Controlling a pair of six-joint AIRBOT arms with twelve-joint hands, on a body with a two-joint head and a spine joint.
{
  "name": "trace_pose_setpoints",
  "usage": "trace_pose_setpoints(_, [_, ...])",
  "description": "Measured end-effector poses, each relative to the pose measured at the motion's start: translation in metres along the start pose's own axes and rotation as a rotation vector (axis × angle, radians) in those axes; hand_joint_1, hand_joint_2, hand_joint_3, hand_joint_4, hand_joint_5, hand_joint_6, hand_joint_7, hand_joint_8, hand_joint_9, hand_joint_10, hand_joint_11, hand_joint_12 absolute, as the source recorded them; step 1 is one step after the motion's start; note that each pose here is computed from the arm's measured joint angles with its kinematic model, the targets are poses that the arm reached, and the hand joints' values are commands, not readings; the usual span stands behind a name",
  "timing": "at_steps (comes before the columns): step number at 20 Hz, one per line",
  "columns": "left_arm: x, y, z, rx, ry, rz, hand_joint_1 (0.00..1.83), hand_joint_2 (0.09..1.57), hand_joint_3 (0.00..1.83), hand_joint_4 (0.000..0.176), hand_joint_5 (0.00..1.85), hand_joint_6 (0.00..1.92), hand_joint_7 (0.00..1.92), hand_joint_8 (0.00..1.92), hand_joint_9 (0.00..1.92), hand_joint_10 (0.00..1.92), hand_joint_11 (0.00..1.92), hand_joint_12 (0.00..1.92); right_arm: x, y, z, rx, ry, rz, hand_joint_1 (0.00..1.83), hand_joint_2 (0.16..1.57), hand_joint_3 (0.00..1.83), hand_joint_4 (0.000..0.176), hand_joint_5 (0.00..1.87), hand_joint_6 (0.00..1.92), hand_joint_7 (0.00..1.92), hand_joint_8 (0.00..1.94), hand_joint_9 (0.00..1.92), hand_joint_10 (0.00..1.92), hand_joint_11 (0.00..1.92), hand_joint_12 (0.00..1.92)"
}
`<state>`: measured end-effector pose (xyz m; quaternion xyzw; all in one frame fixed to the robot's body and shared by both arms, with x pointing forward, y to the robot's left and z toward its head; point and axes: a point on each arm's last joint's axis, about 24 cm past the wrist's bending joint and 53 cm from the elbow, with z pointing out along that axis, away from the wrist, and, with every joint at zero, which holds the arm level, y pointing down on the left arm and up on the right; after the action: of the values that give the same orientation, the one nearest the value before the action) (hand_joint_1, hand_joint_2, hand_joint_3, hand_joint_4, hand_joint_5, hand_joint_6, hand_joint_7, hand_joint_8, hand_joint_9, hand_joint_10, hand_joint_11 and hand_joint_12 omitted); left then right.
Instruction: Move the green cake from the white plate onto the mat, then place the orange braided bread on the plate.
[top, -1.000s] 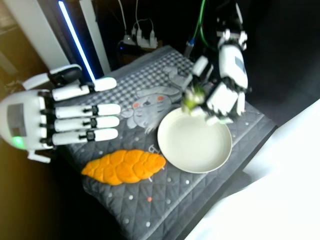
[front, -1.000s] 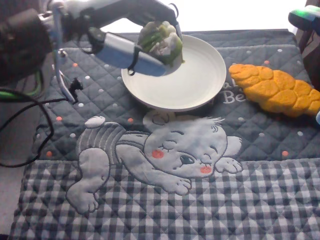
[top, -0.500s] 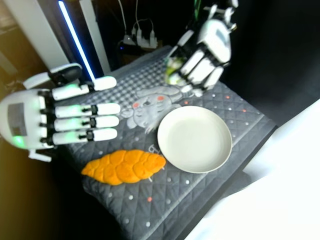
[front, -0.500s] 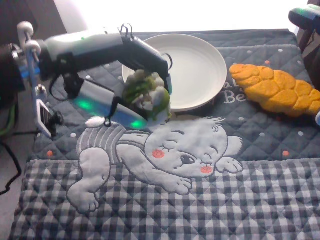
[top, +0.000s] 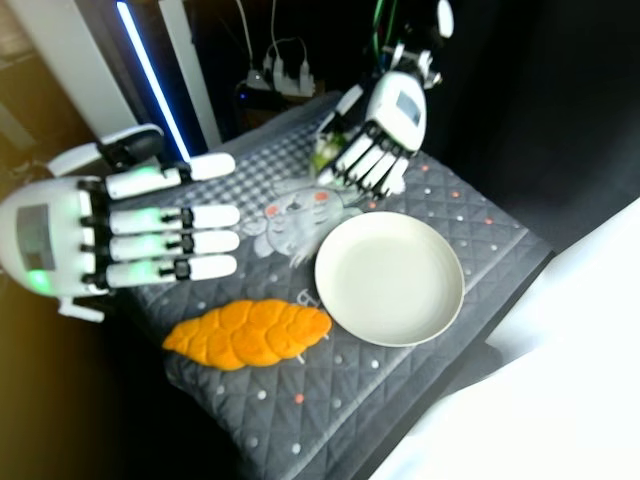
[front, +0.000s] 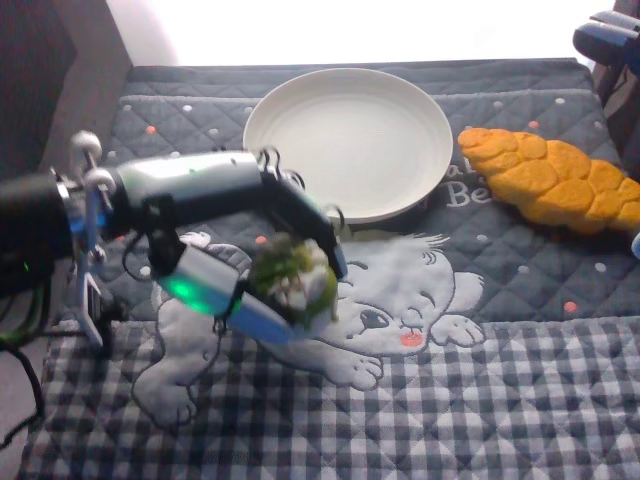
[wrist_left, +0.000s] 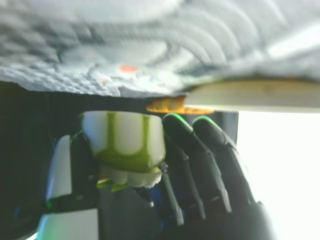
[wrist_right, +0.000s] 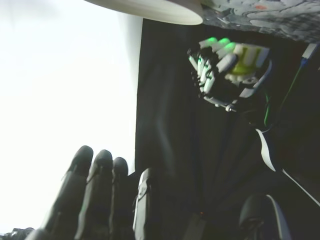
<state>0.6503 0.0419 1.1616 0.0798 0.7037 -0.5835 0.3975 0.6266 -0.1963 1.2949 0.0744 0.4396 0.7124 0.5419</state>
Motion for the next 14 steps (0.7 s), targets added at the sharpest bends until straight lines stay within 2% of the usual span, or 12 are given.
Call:
trace_pose_setpoints(1, [0.0046, 0.0024, 0.0016, -0.004, 0.011, 0.006, 1.24, 1.06, 0.0, 0.017, 1.2, 0.54, 1.05, 0.94, 0.71, 0.87, 0.19, 1.54, -0.0002, -0.0001, 0.0, 0.001, -0.001, 0.0, 0.46, 0.83, 0.0, 0.176, 0.18, 0.0, 0.16, 0.01, 0.15, 0.0, 0.0, 0.28])
trace_pose_setpoints(5, [0.0029, 0.0059, 0.0035, 0.003, -0.007, -0.029, 1.23, 1.07, 0.0, 0.024, 1.16, 0.62, 1.03, 0.96, 0.71, 0.72, 0.15, 1.46, 0.0, 0.0, 0.0, 0.0, 0.0, 0.0, 0.46, 0.81, 0.0, 0.176, 0.18, 0.0, 0.14, 0.0, 0.15, 0.0, 0.0, 0.32])
trace_pose_setpoints(7, [0.0043, 0.0055, 0.0046, 0.01, -0.004, -0.029, 1.23, 1.08, 0.0, 0.027, 1.13, 0.69, 1.0, 1.0, 0.69, 0.74, 0.15, 1.48, 0.0001, 0.0001, 0.0, 0.0, 0.0, 0.0, 0.45, 0.82, 0.0, 0.176, 0.17, 0.0, 0.13, 0.0, 0.14, 0.0, 0.0, 0.3])
trace_pose_setpoints(8, [0.0044, 0.0056, 0.0048, 0.01, -0.004, -0.029, 1.07, 1.09, 0.0, 0.142, 1.03, 0.88, 0.91, 0.56, 0.63, 0.69, 0.14, 1.45, 0.0, 0.0, 0.0, 0.0, 0.0, 0.0, 0.46, 0.83, 0.0, 0.176, 0.16, 0.0, 0.11, 0.0, 0.13, 0.0, 0.0, 0.26])
trace_pose_setpoints(9, [0.0044, 0.0057, 0.0048, 0.01, -0.004, -0.029, 0.97, 0.99, 0.0, 0.029, 0.83, 0.35, 0.81, 0.28, 0.58, 0.55, 0.1, 1.39, -0.0001, 0.0, 0.0, 0.0, -0.001, 0.0, 0.47, 0.82, 0.0, 0.176, 0.17, 0.0, 0.1, 0.0, 0.12, 0.0, 0.0, 0.23])
trace_pose_setpoints(10, [0.0044, 0.0054, 0.0048, 0.011, -0.004, -0.029, 0.87, 0.87, 0.0, 0.044, 0.55, 0.08, 0.57, 0.07, 0.43, 0.25, 0.02, 1.2, -0.0001, -0.0001, 0.0, 0.0, -0.001, 0.001, 0.46, 0.82, 0.0, 0.176, 0.17, 0.0, 0.13, 0.0, 0.14, 0.0, 0.0, 0.27])
trace_pose_setpoints(11, [0.0036, 0.005, 0.0042, 0.012, -0.005, -0.029, 0.84, 0.8, 0.0, 0.067, 0.36, 0.02, 0.4, 0.02, 0.31, 0.11, 0.0, 0.89, -0.0001, -0.0001, 0.0, 0.0, -0.001, 0.001, 0.46, 0.82, 0.0, 0.176, 0.17, 0.0, 0.15, 0.0, 0.15, 0.0, 0.0, 0.28])
trace_pose_setpoints(12, [0.002, 0.0046, 0.0033, 0.014, -0.009, -0.03, 0.87, 0.73, 0.0, 0.141, 0.21, 0.0, 0.2, 0.02, 0.15, 0.02, 0.0, 0.49, 0.0001, -0.0002, 0.0, 0.0, -0.001, 0.001, 0.48, 0.82, 0.0, 0.176, 0.16, 0.0, 0.17, 0.01, 0.15, 0.0, 0.0, 0.27])
trace_pose_setpoints(13, [0.0005, 0.0048, 0.0021, 0.013, -0.012, -0.033, 0.86, 0.72, 0.0, 0.169, 0.12, 0.0, 0.12, 0.01, 0.08, 0.01, 0.0, 0.29, 0.0003, -0.0003, 0.0, 0.0, -0.001, 0.002, 0.51, 0.81, 0.0, 0.176, 0.15, 0.0, 0.19, 0.01, 0.15, 0.0, 0.0, 0.23])
trace_pose_setpoints(14, [-0.0019, 0.0051, 0.0015, 0.011, -0.02, -0.042, 0.84, 0.68, 0.0, 0.175, 0.05, 0.0, 0.04, 0.0, 0.02, 0.0, 0.0, 0.15, 0.0006, -0.0005, 0.0001, 0.0, -0.001, 0.003, 0.53, 0.8, 0.0, 0.176, 0.15, 0.0, 0.15, 0.0, 0.14, 0.0, 0.0, 0.2])
